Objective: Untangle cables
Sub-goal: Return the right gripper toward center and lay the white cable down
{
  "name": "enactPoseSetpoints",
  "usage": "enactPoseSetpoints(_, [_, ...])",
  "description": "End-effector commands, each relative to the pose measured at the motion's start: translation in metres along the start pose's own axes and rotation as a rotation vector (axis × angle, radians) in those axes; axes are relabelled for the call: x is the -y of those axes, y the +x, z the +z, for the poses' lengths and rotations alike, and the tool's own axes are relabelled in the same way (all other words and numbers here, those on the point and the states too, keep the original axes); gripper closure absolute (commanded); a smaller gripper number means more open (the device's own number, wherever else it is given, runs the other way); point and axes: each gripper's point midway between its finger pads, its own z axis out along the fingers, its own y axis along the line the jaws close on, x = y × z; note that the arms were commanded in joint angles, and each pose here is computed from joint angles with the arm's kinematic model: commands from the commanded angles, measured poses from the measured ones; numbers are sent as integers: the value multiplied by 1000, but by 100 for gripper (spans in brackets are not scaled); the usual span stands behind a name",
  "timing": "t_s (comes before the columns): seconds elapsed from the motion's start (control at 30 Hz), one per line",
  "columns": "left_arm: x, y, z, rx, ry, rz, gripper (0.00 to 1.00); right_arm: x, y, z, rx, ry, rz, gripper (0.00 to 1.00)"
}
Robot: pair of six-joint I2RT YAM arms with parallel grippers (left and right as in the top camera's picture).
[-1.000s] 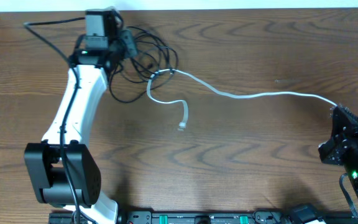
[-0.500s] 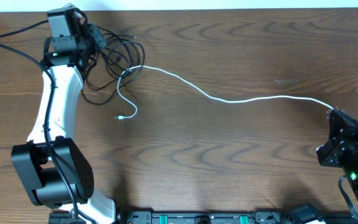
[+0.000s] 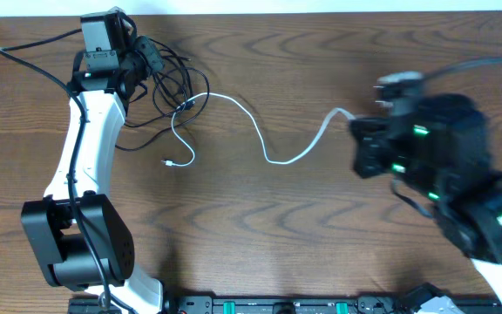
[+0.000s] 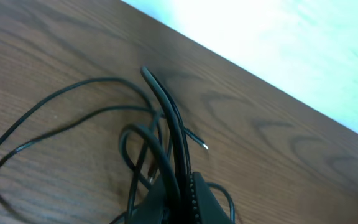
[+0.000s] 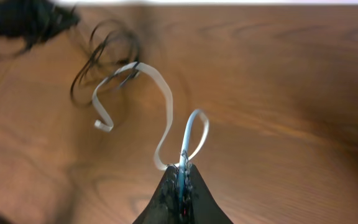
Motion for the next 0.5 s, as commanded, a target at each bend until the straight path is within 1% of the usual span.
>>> enactPoseSetpoints(0.0, [-5,7,5,-28,-9,2,93,-13,-3,11,21,37,-66,99])
enactPoseSetpoints(0.07, [-4,9,5,-39,-1,1,93,-10,-6,24,28,89,-77,99])
enactPoseSetpoints(0.17, [2,12,4,-55,34,0,93,3,-5,55,2,187,-88,99])
enactPoseSetpoints(0.3, [8,15,4,-75,69,-1,93,34,11,112,-96,336,-100,99])
enactPoseSetpoints(0.47, [8,22,4,-100,60,-3,93,80,38,161,-227,447,-68,99])
